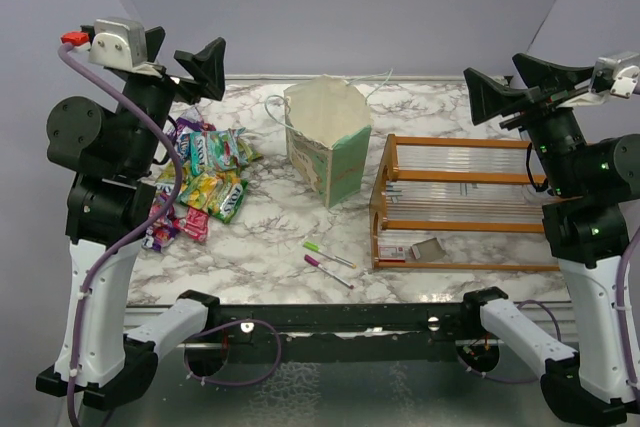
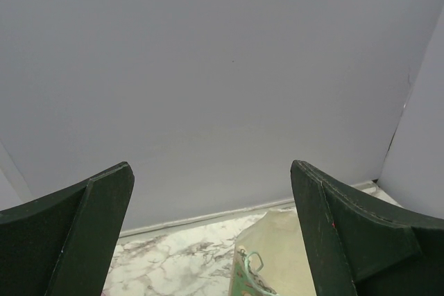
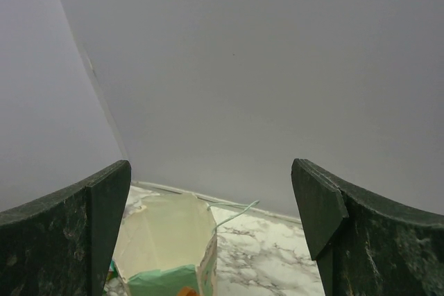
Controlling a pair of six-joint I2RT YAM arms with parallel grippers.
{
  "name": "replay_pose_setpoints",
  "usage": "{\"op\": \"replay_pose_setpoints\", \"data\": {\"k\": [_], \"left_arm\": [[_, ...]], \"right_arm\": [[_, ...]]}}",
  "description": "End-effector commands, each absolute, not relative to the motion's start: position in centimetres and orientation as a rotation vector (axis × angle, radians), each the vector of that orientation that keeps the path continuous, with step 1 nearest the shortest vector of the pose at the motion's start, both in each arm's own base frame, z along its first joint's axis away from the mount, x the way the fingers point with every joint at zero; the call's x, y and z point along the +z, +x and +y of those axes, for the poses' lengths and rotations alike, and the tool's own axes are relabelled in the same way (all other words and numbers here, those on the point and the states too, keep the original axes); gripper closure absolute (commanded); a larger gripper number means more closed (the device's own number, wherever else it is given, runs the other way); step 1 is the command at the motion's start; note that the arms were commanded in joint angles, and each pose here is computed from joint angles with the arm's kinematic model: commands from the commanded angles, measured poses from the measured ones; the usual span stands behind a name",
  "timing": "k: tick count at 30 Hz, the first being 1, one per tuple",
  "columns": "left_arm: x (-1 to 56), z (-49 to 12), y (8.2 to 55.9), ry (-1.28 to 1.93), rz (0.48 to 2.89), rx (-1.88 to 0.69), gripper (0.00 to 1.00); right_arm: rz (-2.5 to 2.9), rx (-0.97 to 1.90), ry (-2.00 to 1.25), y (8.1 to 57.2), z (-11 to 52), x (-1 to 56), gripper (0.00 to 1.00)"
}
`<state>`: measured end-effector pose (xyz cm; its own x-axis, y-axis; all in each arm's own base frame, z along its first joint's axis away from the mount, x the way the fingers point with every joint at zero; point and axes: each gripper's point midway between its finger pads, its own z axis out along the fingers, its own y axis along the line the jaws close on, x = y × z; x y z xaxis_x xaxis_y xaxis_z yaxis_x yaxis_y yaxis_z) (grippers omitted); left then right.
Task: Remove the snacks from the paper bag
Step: Reset both arms
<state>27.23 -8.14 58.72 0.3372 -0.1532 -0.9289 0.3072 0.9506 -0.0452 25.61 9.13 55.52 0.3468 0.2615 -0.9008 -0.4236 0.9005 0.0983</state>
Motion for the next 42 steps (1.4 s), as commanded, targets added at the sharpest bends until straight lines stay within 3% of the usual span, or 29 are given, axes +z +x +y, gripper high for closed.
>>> {"op": "replay_pose_setpoints", "data": {"k": [1, 42], "left_arm": [[59.4, -7.8, 26.8, 0.134, 1.151, -0.289, 0.01], [59.0, -7.9, 26.8, 0.134, 1.149, -0.301, 0.01]], "right_arm": [[1.096, 0.44, -0.157, 25.2, 9.0, 56.3, 0.01], [1.124, 0.46, -0.14, 26.3, 9.2, 55.6, 0.0]]}}
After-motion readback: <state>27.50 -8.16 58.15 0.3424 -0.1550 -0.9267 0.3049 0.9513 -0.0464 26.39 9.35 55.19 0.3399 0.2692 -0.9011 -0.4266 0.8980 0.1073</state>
